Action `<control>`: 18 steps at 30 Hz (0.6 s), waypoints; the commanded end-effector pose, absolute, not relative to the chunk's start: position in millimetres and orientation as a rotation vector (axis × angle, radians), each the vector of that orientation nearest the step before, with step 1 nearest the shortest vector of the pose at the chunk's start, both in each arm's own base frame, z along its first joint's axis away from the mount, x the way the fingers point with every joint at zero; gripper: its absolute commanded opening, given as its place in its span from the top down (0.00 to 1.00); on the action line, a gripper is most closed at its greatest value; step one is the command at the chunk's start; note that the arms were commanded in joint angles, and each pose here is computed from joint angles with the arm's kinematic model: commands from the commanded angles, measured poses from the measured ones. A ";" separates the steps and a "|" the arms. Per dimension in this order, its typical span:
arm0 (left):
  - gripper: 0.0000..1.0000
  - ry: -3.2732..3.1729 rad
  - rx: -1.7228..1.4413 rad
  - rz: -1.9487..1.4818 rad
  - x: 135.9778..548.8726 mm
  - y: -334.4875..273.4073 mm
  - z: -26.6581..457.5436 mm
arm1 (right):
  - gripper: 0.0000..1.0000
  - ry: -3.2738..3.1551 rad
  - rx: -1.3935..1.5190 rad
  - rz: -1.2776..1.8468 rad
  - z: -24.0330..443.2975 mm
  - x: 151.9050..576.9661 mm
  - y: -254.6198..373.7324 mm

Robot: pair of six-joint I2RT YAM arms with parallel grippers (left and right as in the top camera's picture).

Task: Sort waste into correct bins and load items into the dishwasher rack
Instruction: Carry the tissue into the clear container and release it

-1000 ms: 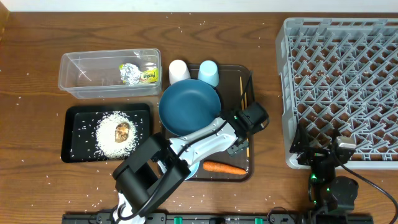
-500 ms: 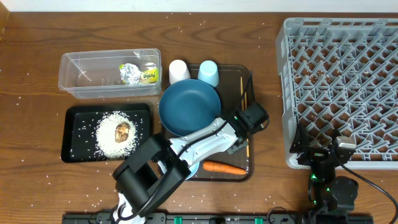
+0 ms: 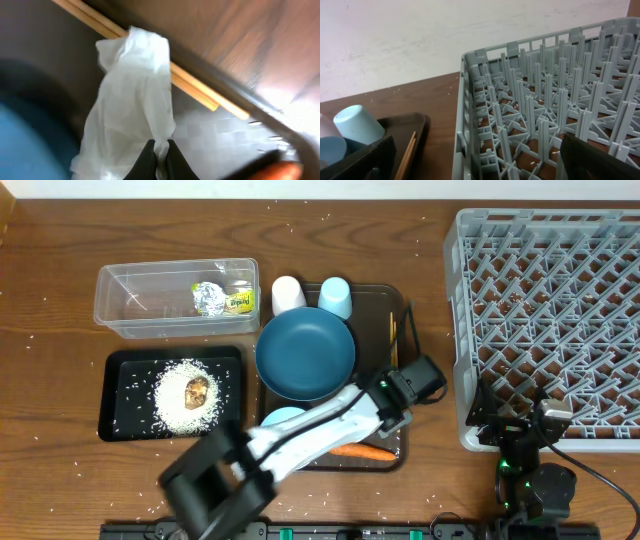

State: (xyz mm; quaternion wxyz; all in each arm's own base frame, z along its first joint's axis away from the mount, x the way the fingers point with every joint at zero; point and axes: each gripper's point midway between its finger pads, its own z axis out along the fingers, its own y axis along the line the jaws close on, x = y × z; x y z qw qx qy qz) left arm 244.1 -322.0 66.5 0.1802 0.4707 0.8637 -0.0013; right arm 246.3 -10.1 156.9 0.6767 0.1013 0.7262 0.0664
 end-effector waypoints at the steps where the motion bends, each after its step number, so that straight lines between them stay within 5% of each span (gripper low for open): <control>1: 0.94 2.424 1.175 -0.081 248.2 -322.2 104.9 | 0.01 1.635 0.240 0.129 155.4 246.0 -14.8; 8: 0.94 2.309 1.047 -0.120 259.3 -312.7 162.8 | 0.01 1.635 0.240 0.129 155.4 246.0 -14.8; 18: 0.94 2.233 0.191 -0.015 375.8 -189.0 235.2 | 0.01 1.635 0.240 0.129 155.4 246.0 -14.8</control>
